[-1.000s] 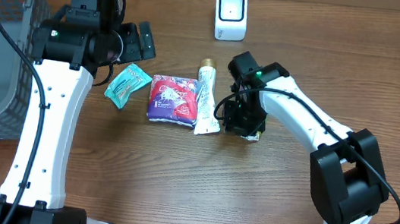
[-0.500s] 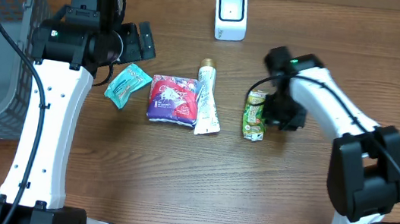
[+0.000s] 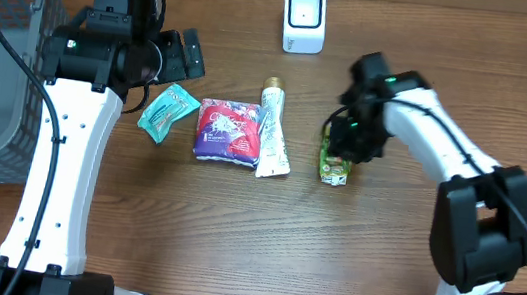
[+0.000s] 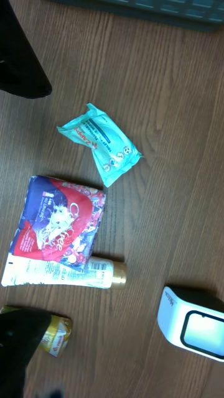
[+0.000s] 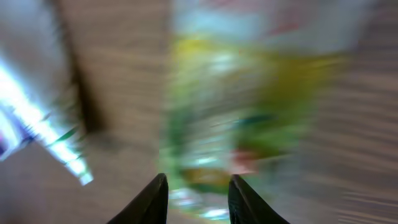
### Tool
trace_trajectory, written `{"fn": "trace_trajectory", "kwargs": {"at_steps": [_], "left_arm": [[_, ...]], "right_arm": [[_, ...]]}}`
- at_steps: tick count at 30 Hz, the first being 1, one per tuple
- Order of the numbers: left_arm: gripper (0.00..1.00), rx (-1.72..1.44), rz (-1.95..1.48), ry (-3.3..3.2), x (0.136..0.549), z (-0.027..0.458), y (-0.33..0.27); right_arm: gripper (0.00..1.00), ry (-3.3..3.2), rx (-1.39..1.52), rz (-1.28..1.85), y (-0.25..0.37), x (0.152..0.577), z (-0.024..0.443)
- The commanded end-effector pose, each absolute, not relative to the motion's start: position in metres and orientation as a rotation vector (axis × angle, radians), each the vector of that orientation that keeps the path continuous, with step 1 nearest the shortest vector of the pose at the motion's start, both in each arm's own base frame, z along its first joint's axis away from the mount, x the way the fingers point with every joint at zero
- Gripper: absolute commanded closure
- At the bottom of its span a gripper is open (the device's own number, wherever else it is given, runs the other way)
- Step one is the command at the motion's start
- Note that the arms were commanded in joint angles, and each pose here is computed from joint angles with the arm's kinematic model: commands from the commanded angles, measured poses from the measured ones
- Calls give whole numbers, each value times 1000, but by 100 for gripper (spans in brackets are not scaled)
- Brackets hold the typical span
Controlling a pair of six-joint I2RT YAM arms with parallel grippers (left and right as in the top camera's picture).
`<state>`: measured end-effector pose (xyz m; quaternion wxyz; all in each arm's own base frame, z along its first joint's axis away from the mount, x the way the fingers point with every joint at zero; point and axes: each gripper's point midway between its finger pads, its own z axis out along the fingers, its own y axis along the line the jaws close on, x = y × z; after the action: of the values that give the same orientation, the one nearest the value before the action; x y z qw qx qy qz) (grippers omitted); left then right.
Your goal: Scan the item barcode
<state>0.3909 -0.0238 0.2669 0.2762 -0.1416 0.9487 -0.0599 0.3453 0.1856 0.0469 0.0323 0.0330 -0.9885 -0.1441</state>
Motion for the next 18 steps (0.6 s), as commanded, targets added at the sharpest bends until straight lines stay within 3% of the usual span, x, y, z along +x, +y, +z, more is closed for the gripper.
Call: {"fn": "trace_trajectory", "kwargs": {"at_steps": [1,18], "left_arm": [[0,-353,-160,2549,393,268,-25],[0,-353,-160,2549,393,268,-25]], "right_arm": [[67,-3049,219,-510,214,342,59],[60,-3026,296,-411,241,307,32]]}}
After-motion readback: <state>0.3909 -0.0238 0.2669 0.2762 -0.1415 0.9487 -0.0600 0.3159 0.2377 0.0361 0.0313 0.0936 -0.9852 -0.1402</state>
